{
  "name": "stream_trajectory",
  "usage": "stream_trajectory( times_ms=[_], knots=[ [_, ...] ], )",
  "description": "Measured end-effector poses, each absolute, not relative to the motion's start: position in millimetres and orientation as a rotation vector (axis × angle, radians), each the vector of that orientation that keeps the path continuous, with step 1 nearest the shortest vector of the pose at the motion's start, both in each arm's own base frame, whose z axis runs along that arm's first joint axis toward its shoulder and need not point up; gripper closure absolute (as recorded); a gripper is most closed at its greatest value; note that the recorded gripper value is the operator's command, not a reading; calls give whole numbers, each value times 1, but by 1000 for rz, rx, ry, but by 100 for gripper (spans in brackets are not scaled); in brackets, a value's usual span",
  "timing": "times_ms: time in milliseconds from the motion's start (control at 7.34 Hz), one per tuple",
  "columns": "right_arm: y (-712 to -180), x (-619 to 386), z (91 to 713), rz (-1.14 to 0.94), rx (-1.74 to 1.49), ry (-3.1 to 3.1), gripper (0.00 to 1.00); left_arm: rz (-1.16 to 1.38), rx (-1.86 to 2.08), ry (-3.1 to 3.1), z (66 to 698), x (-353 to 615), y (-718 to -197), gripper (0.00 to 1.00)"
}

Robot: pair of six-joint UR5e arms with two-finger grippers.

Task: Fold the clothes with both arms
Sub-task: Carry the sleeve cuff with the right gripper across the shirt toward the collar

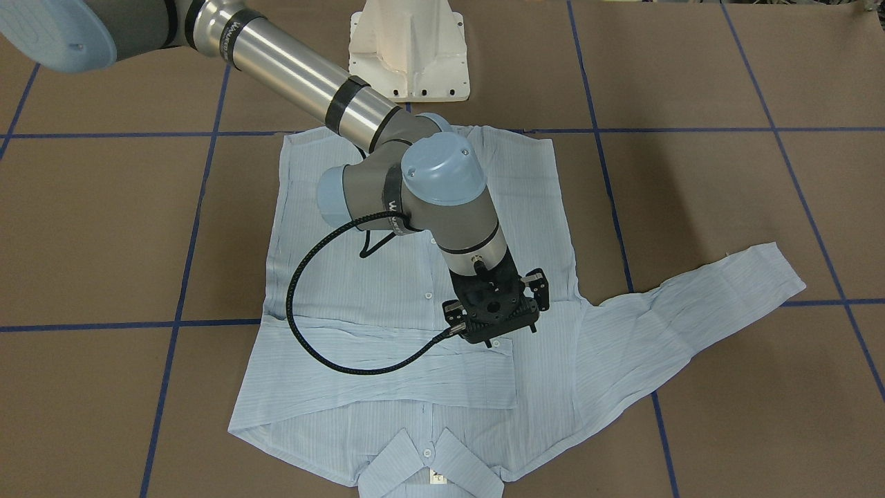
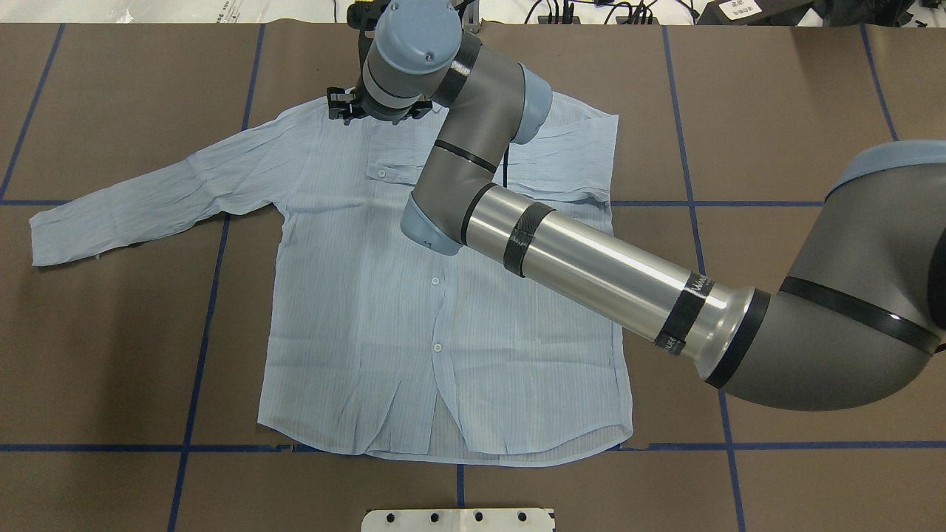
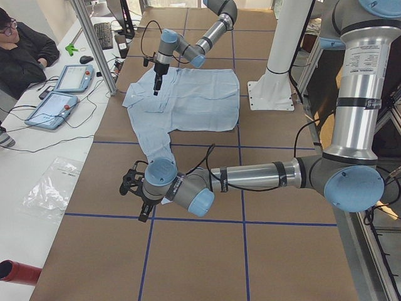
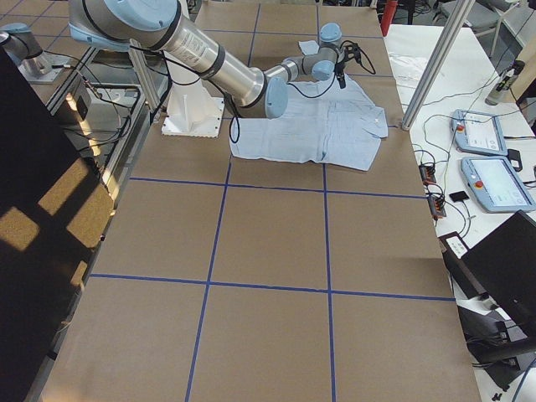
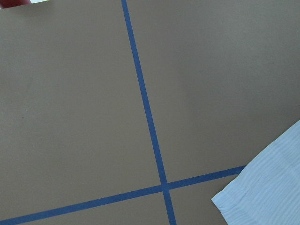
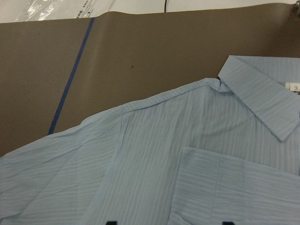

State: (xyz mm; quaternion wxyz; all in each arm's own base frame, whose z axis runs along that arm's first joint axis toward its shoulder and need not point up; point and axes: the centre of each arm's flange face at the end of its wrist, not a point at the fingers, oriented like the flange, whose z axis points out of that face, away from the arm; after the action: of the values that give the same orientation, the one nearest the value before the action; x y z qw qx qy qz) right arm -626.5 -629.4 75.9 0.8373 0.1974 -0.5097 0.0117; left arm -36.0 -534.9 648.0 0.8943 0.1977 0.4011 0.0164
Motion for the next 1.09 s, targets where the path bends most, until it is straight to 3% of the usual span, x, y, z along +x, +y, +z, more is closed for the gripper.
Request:
stream_trajectory(
  times_ms=[545, 1090],
  knots=[
    [-627, -552, 85, 96, 279, -941, 0, -222, 420, 900, 645, 65, -509, 2],
    [-609, -458, 149, 68, 201, -865, 0, -412, 422, 876, 666, 137, -467, 8]
  ],
)
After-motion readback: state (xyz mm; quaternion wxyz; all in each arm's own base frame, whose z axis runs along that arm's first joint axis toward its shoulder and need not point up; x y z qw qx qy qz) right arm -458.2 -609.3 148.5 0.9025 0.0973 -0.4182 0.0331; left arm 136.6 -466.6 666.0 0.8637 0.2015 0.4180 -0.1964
